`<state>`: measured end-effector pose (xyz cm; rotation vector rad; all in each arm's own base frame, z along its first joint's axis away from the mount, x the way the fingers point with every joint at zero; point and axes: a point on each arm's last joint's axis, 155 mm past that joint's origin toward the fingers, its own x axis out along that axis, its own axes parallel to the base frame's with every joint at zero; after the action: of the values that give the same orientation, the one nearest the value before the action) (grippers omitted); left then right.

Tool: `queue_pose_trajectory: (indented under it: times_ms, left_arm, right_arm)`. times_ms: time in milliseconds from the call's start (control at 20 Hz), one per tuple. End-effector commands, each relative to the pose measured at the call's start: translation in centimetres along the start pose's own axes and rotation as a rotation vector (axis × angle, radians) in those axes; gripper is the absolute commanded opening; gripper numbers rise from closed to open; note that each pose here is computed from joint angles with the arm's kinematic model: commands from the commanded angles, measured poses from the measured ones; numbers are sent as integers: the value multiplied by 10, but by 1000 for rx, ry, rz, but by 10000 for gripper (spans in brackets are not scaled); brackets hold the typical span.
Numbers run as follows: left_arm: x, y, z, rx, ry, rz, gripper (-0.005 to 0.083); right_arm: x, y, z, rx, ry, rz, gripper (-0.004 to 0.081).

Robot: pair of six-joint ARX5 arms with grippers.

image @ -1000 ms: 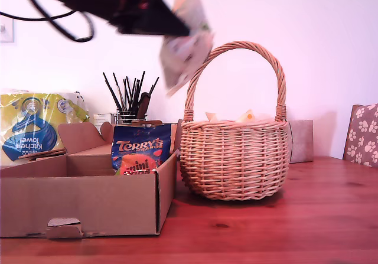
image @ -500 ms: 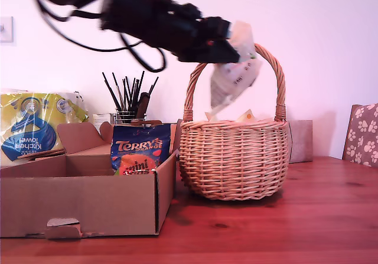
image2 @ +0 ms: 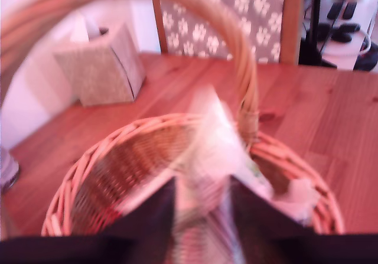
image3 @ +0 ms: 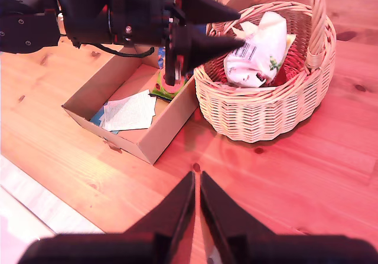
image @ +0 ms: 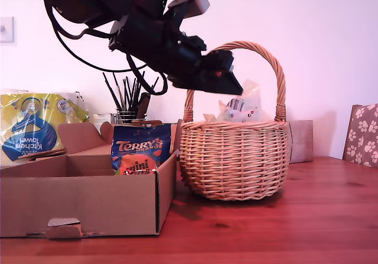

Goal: Move the bags of Easter eggs from the cardboard box on the left into the woven basket on the right side.

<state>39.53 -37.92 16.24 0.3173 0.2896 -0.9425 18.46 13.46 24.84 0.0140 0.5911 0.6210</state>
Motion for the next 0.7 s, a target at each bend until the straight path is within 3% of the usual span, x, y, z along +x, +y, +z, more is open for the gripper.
queue_pose_trajectory:
  times_ms: [0, 250, 500, 650]
  left_arm:
    - [-13, 0, 13, -3, 6, -1, 692]
    - [-73, 1, -2, 89, 203, -18, 692]
    - [-123, 34, -35, 67, 410, 131, 692]
    - [-136, 43, -54, 114, 492, 131, 692]
  right_arm:
    - [-1, -1, 2, -4, -11, -5, -12]
    - [-1, -1, 2, -22, -11, -5, -12]
    - [-1, 0, 4, -23, -17, -2, -12]
    - [-1, 0, 3, -23, -15, -1, -12]
